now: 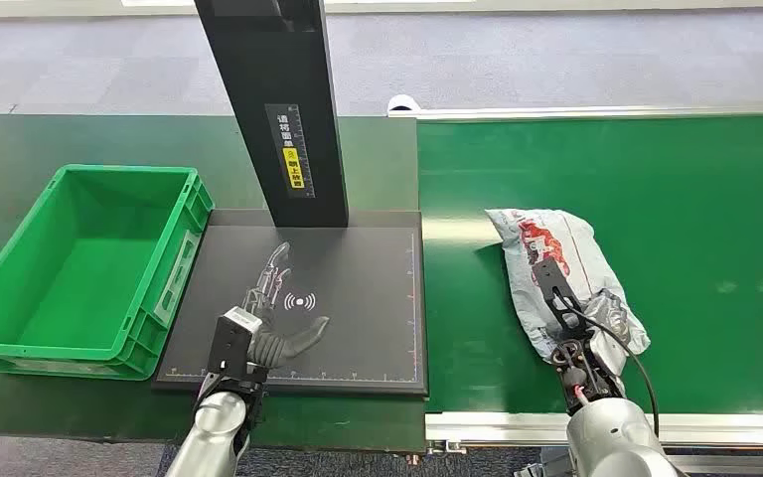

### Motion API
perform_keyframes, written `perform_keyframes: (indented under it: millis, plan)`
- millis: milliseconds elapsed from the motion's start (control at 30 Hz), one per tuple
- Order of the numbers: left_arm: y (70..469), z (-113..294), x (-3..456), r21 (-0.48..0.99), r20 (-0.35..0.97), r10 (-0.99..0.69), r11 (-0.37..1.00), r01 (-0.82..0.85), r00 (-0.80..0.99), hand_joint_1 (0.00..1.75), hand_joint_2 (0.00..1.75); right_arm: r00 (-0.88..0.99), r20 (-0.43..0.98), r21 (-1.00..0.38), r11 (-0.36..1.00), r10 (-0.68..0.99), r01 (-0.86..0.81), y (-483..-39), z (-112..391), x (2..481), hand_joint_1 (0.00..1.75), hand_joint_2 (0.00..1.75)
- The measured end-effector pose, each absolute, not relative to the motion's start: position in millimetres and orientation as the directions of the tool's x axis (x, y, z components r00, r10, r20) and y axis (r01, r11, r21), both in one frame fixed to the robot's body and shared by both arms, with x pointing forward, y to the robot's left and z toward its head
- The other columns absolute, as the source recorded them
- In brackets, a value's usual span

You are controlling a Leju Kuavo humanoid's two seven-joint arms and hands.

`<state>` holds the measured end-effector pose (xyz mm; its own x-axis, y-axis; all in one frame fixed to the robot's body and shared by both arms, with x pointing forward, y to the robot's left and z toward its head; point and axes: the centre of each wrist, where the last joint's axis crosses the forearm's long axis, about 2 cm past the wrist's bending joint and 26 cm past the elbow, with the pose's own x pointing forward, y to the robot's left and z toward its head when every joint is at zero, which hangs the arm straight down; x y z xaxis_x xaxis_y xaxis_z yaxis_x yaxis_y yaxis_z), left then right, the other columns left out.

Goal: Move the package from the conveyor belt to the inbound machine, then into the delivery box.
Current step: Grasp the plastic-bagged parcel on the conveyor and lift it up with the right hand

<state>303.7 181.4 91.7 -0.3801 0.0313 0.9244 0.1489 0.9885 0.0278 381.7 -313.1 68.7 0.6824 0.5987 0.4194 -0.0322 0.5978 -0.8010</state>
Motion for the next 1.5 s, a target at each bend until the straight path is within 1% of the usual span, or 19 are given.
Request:
perform_keyframes:
  millis: [800,933,1033,1167,1267,1367,1500]
  plan:
    - [181,85,314,0.017,0.927,0.045,0.987,0.163,-0.372,0.00,1.75,0.632,0.494,-0.753,0.657,0.597,-0.032,-309,76,389,1.75,1.75]
    - [182,84,314,0.017,0.928,0.044,0.987,0.160,-0.371,0.00,1.75,0.611,0.527,-0.743,0.669,0.591,-0.006,-307,76,389,1.75,1.75]
    - [183,84,314,0.018,0.927,0.042,0.988,0.154,-0.373,0.00,1.75,0.554,0.592,-0.728,0.683,0.585,0.057,-306,77,389,1.75,1.75]
    - [183,84,312,0.018,0.928,0.038,0.989,0.146,-0.371,0.00,1.75,0.397,0.712,-0.684,0.700,0.579,0.206,-301,83,392,1.75,1.75]
    - [184,85,312,0.020,0.926,0.033,0.990,0.137,-0.375,0.00,1.75,0.298,0.767,-0.640,0.716,0.569,0.279,-294,91,396,1.75,1.75]
    - [186,87,312,0.029,0.922,0.020,0.992,0.120,-0.387,0.00,1.75,0.234,0.785,-0.620,0.724,0.574,0.304,-285,100,400,1.75,1.75]
    - [192,92,313,0.036,0.910,0.006,0.995,0.092,-0.415,0.00,1.75,0.167,0.763,-0.643,0.710,0.624,0.288,-268,116,407,1.75,1.75]
